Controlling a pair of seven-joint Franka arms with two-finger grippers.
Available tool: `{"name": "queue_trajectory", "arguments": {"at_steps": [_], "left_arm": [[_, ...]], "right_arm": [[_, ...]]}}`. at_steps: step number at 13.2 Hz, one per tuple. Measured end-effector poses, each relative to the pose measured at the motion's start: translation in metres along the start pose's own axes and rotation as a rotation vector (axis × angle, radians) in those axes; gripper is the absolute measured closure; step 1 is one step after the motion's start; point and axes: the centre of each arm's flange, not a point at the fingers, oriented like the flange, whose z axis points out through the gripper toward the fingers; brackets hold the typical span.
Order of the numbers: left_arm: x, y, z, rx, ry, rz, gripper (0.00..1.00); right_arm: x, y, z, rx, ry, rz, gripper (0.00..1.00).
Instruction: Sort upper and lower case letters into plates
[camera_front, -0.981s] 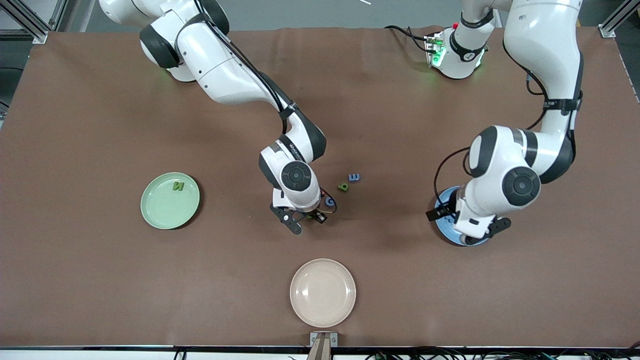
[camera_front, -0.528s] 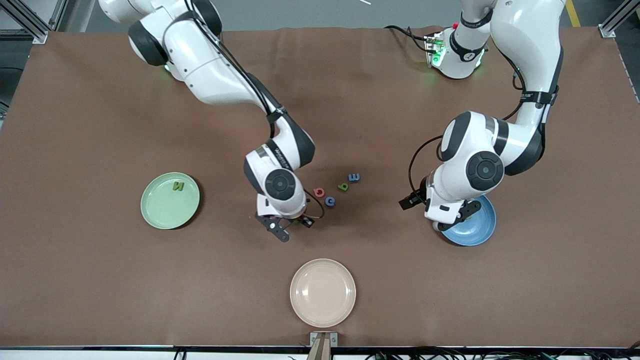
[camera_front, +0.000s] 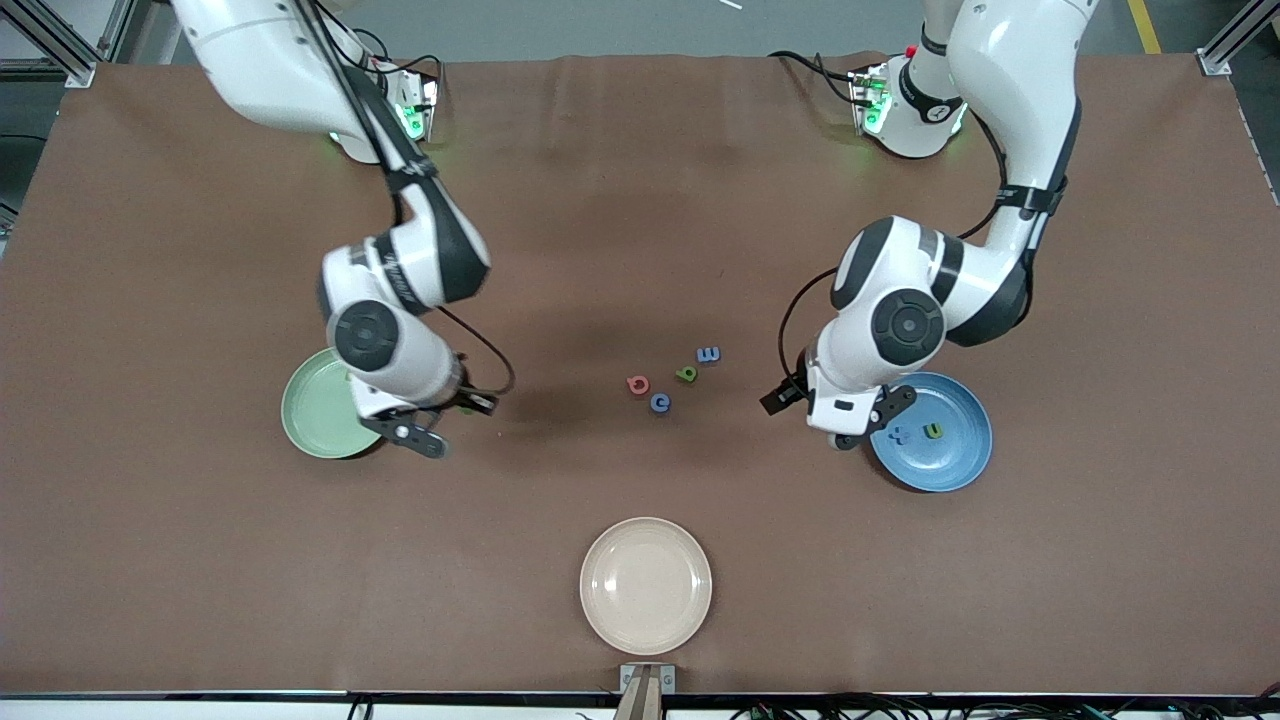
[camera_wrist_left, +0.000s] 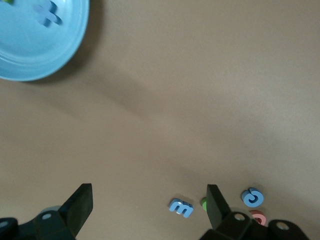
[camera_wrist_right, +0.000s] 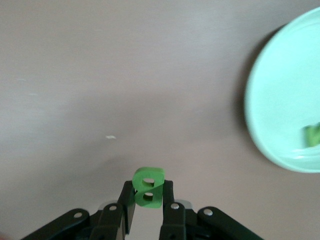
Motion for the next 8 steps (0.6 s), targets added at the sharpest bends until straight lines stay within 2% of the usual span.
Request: {"name": "queue_trajectory", "arguments": {"at_steps": [5,8], "left_arm": [[-0.004,0.005,0.008,-0.001,0.002,-0.018,0.0],[-0.004,0.005,0.009,0.0,0.002,-0.023,0.0]], "right_arm": [[0.022,0.14,0.042,0.004,-0.032,-0.105,0.74],[0.038,0.191,0.057,0.019,-0.015,-0.162,0.74]]}}
